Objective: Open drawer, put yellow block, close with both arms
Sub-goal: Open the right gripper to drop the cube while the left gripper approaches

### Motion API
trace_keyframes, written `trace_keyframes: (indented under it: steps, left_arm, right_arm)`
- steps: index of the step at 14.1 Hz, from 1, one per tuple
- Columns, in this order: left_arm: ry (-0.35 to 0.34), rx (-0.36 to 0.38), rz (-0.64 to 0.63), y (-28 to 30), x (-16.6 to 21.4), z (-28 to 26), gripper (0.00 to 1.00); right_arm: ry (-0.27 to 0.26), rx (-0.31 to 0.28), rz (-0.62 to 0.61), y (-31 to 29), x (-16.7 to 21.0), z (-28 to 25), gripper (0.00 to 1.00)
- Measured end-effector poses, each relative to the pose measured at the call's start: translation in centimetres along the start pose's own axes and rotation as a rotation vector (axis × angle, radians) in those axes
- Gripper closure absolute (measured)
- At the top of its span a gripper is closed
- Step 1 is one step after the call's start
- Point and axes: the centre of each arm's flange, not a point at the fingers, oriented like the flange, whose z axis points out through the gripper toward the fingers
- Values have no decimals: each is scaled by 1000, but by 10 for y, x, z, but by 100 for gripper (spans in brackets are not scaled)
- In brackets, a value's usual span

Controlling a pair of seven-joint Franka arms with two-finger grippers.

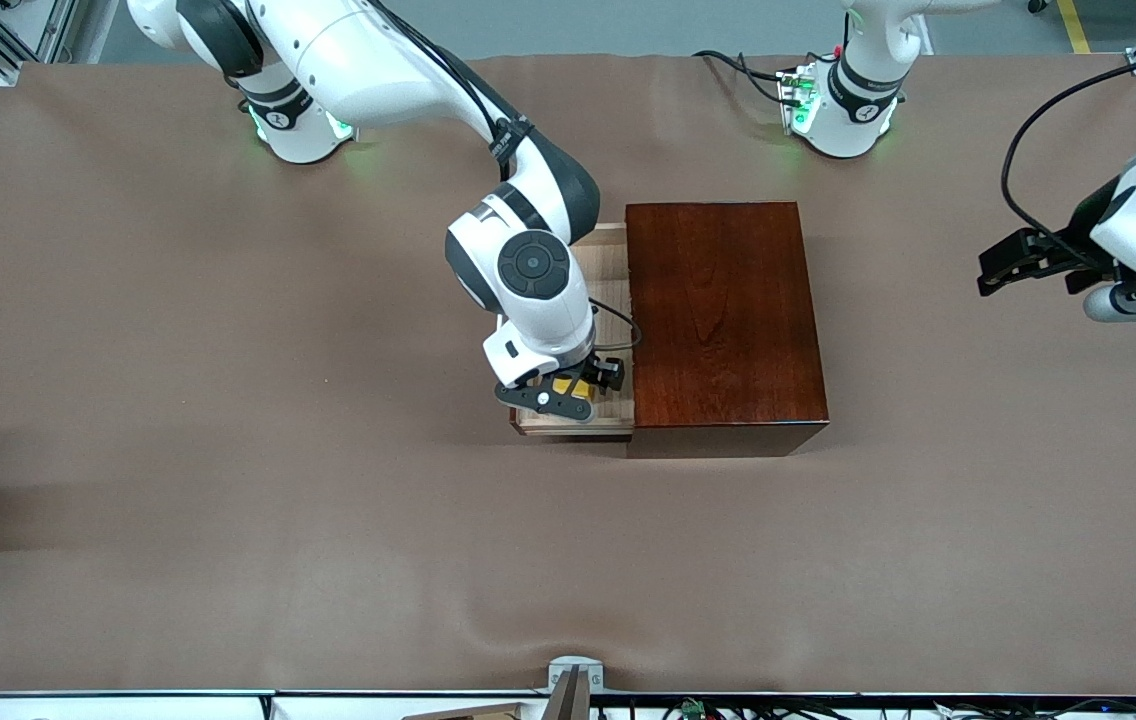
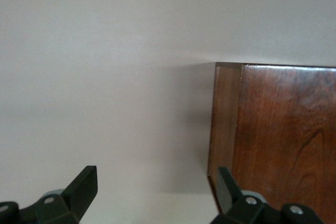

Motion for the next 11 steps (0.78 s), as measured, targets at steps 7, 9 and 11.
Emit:
trace_keyframes:
  steps: [7, 9, 11]
  left_arm:
    - [-72, -57, -322, 97, 4, 27, 0]
    - [-93, -60, -416, 124, 2, 35, 0]
    - [-107, -50, -499, 159, -4, 43, 0]
  right_arm:
    - [-7, -22, 10, 10, 3, -91, 0]
    - [-16, -35, 34, 34, 14, -147, 0]
    - [-39, -64, 31, 72, 32, -196, 0]
